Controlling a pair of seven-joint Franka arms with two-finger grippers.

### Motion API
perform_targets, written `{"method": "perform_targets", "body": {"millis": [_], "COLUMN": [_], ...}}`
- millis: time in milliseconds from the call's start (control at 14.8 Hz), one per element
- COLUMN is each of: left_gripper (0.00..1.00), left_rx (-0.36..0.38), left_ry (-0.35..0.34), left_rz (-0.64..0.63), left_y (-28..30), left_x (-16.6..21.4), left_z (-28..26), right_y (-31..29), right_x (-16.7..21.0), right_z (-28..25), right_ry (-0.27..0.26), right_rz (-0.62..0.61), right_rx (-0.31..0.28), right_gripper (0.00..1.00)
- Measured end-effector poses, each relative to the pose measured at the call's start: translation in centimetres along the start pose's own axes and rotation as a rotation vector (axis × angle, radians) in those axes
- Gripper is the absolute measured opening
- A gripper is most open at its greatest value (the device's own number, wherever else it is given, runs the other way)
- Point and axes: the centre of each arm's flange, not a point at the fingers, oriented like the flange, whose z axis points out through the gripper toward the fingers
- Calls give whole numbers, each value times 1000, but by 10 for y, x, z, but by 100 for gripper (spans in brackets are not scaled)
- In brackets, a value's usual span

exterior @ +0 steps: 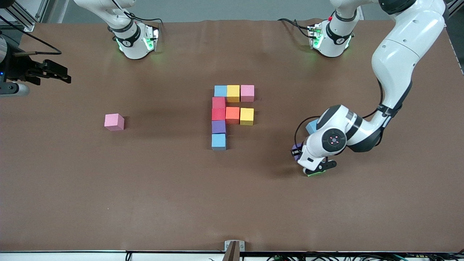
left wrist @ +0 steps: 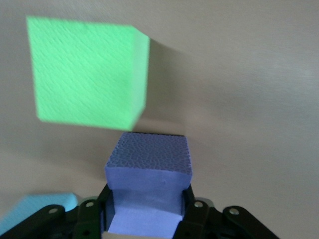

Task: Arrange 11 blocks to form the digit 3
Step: 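Lift the second purple cube with the left gripper while the right gripper withdraws, then place the purple cube beside light blue with the left gripper, release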

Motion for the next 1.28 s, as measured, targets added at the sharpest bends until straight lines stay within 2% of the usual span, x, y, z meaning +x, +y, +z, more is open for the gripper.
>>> {"method": "perform_targets", "body": {"millis": [269, 471, 943, 1280], "left_gripper": [53, 53, 53, 53], "left_rx": [-28, -46, -68, -204], "left_ry": [-4, -13, -17, -55], "left_rz": [-197, -366, -822, -1154], "left_y": [52, 89, 126, 154], "left_x": [-39, -71, -103, -118], "left_z": [-11, -19, -14, -14], "right_y": [10, 19, 26, 24], "right_x": [-2, 0, 8, 10], "right_z": [-16, -31, -47, -46], "right_ry": [41, 112, 225, 229], "right_rz": [19, 35, 47, 43], "right_rx": [1, 0, -4, -5], "right_gripper": [100, 100, 100, 100]}}
